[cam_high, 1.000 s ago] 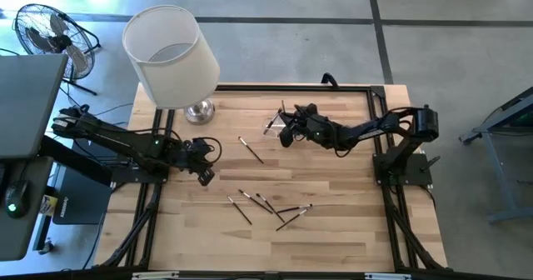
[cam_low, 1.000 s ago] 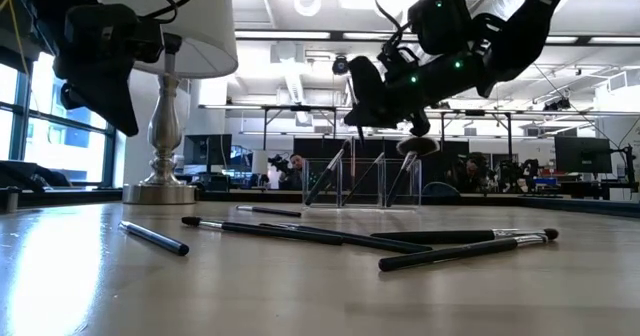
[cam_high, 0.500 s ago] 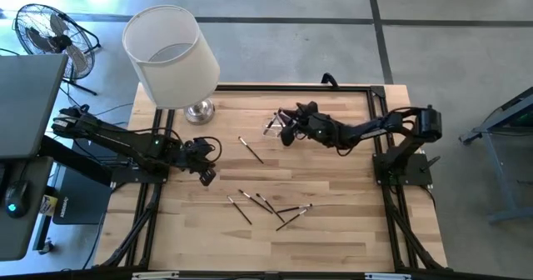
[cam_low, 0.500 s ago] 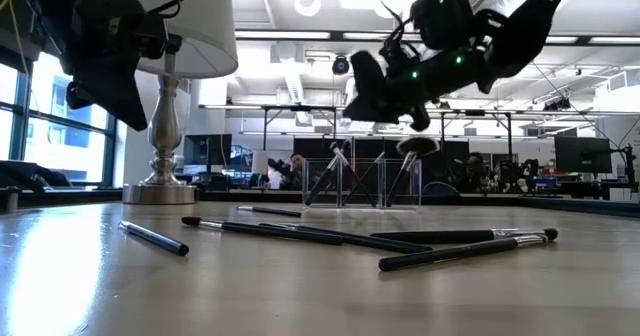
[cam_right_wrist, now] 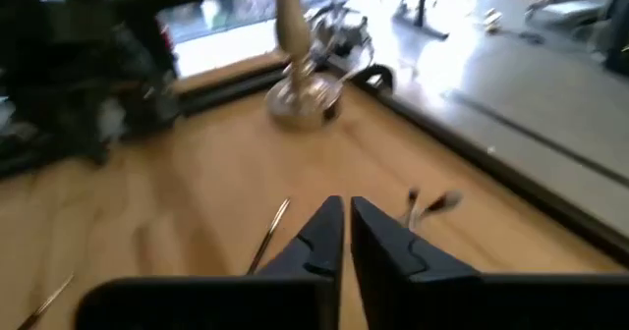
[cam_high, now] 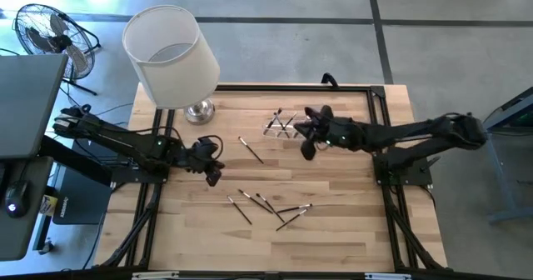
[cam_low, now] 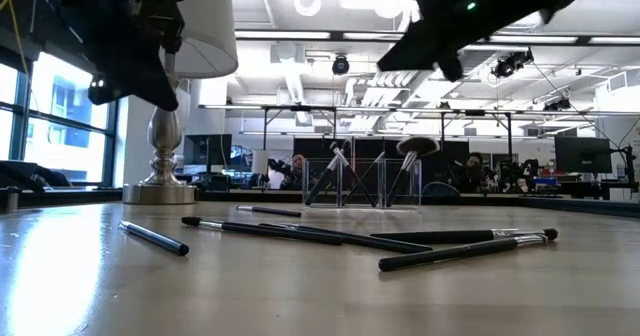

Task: Put items in baskets/containers
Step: Put the liner brush into the transparent organizer

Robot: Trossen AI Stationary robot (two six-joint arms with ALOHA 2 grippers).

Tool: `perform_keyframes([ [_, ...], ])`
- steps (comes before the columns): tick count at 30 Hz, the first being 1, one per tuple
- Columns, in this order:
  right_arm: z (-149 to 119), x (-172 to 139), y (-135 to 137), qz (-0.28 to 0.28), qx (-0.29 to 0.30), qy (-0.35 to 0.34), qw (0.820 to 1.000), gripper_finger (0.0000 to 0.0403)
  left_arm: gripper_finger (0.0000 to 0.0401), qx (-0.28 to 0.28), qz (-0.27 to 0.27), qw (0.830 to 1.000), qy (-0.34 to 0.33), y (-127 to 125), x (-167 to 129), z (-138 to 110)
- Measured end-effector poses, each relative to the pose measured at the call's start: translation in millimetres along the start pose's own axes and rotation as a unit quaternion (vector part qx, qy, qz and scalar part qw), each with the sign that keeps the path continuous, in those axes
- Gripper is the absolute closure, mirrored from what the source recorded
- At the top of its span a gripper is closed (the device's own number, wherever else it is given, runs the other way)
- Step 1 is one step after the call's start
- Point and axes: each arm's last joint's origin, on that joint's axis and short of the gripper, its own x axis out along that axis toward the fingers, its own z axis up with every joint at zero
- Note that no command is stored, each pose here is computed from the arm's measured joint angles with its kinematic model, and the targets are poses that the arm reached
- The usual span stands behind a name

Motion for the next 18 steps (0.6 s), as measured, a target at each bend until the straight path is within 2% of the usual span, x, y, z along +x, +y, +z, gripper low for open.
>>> perform_keyframes([
  [9,-23.3,-31.8,25.8,0.047,-0.008,0.109,0.993,0.0401,0.0401,0.011,0.023,0.999,0.02,-40.7,25.3,20.7],
  [15,-44.7,-41.1,35.4,0.065,-0.007,0.201,0.978,0.0401,0.0401,0.021,0.037,0.997,0.059,-67.4,50.3,29.3],
  [18,-52.4,-46.8,37.4,0.063,-0.015,0.234,0.97,0.0401,0.0401,0.044,0.038,0.996,0.069,-80.8,61.8,30.6],
])
